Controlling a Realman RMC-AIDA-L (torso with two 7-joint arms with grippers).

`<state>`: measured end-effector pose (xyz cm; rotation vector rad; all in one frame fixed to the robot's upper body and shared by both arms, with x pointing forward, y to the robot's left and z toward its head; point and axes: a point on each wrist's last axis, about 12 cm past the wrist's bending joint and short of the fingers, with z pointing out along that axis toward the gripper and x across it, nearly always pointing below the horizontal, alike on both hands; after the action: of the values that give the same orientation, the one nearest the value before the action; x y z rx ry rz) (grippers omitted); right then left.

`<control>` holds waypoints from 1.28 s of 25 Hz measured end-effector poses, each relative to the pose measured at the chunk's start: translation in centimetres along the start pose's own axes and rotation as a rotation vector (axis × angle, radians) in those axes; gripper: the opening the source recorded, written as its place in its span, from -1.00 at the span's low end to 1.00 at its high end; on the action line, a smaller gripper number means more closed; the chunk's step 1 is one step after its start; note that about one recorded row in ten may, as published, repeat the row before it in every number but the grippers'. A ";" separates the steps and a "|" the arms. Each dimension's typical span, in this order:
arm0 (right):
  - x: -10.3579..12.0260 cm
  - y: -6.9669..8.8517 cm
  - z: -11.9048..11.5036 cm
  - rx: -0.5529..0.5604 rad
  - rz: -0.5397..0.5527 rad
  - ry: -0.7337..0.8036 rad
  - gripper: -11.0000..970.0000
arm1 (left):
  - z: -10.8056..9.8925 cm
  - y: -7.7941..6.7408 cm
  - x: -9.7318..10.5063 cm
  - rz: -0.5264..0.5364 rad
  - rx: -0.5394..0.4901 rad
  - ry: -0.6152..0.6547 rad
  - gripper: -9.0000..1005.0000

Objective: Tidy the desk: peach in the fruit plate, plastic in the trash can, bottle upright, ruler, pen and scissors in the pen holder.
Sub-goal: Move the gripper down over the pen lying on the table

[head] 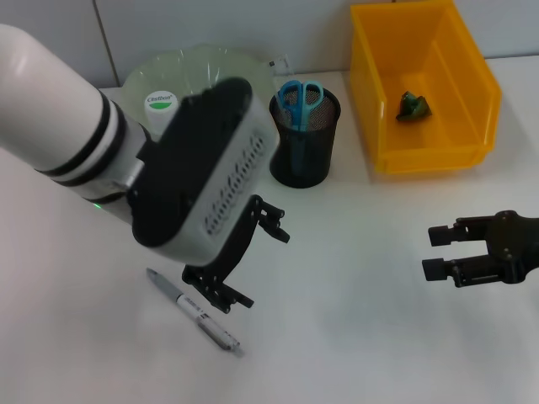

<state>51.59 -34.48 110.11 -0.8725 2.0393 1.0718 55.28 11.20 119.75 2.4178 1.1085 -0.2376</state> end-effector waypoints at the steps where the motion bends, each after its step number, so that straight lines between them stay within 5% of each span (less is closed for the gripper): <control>1: -0.3 -0.1 0.1 -0.004 0.003 0.010 0.61 | 0.1 0.0 -0.2 0.022 0.004 0.023 0.62; 16: -1.8 -0.5 0.3 -0.016 -0.021 0.083 0.61 | 1.6 0.1 -1.4 0.193 0.073 0.135 0.61; 32: -3.5 -0.9 1.1 -0.018 -0.058 0.129 0.61 | 3.8 -0.2 -1.3 0.222 0.210 0.185 0.61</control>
<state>54.57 -33.02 112.04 -1.0281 2.0982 1.0272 54.40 8.62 116.81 2.7719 0.9179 -0.0606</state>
